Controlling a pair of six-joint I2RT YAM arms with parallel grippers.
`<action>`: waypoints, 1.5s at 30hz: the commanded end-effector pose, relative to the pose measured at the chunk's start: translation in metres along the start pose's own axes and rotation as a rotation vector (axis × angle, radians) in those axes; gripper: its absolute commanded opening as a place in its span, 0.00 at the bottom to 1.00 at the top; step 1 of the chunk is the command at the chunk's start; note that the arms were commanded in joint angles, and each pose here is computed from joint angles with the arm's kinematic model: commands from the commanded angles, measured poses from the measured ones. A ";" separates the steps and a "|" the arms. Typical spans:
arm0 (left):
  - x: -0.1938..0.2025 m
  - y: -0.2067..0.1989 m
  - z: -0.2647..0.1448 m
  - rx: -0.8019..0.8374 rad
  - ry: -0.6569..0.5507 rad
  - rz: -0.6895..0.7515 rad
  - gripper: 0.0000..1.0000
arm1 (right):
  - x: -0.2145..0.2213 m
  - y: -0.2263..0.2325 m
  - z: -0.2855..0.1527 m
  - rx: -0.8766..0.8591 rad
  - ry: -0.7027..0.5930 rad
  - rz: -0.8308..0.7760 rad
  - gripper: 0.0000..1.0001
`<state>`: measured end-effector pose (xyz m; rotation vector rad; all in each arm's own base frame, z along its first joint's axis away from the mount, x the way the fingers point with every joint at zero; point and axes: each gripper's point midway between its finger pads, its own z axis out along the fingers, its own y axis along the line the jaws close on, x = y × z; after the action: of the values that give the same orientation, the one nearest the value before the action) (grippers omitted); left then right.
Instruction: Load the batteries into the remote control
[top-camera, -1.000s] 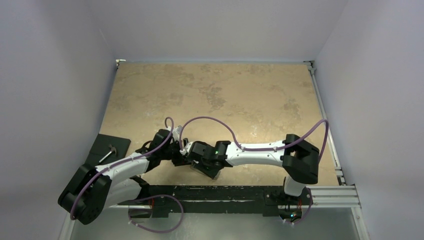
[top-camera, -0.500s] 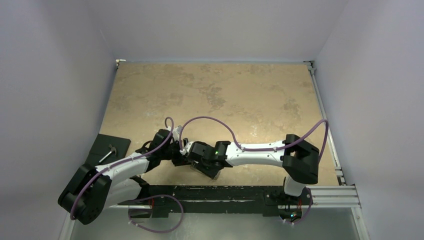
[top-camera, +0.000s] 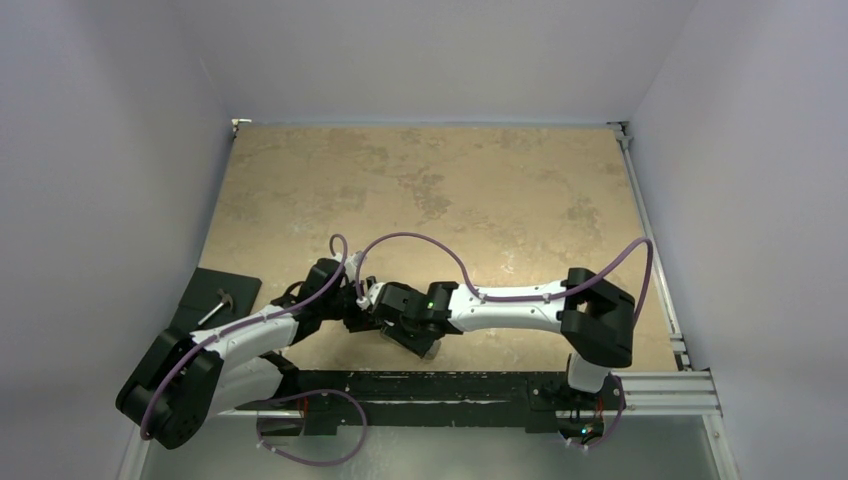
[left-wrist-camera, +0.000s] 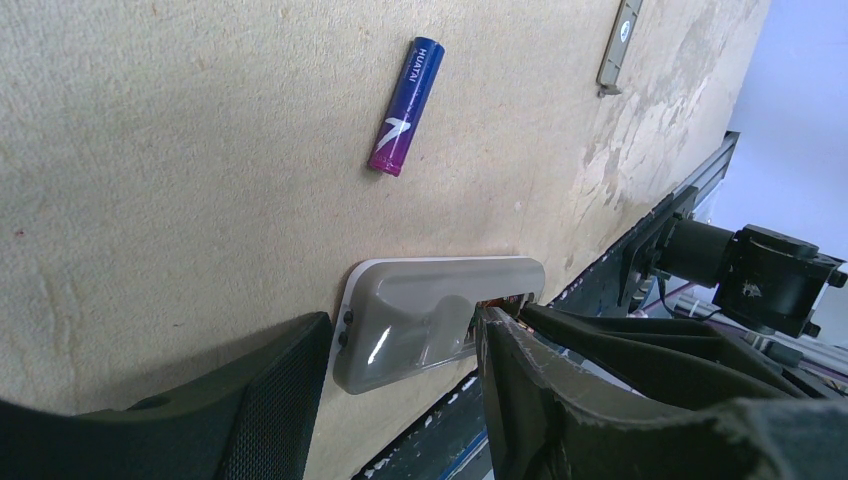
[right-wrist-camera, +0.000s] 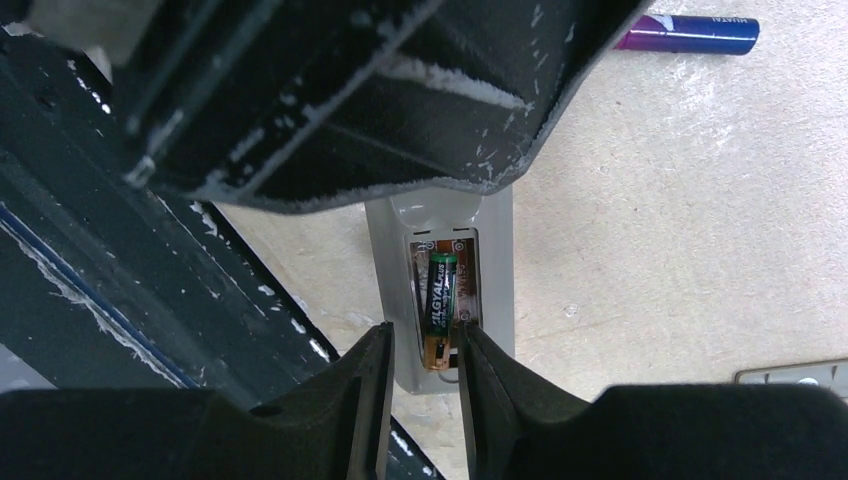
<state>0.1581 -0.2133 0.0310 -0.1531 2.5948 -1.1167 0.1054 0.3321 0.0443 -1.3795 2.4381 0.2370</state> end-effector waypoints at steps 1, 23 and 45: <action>0.001 0.008 0.001 -0.034 -0.004 0.023 0.56 | -0.019 0.008 -0.002 -0.024 -0.045 -0.022 0.37; 0.001 0.009 0.002 -0.036 -0.002 0.025 0.56 | -0.025 0.010 0.009 -0.027 -0.043 -0.050 0.37; 0.000 0.009 0.002 -0.038 -0.003 0.023 0.56 | -0.025 0.009 0.011 -0.021 -0.038 -0.058 0.33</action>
<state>0.1581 -0.2132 0.0308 -0.1528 2.5951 -1.1164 0.1072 0.3452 0.0339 -1.4505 2.4142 0.2428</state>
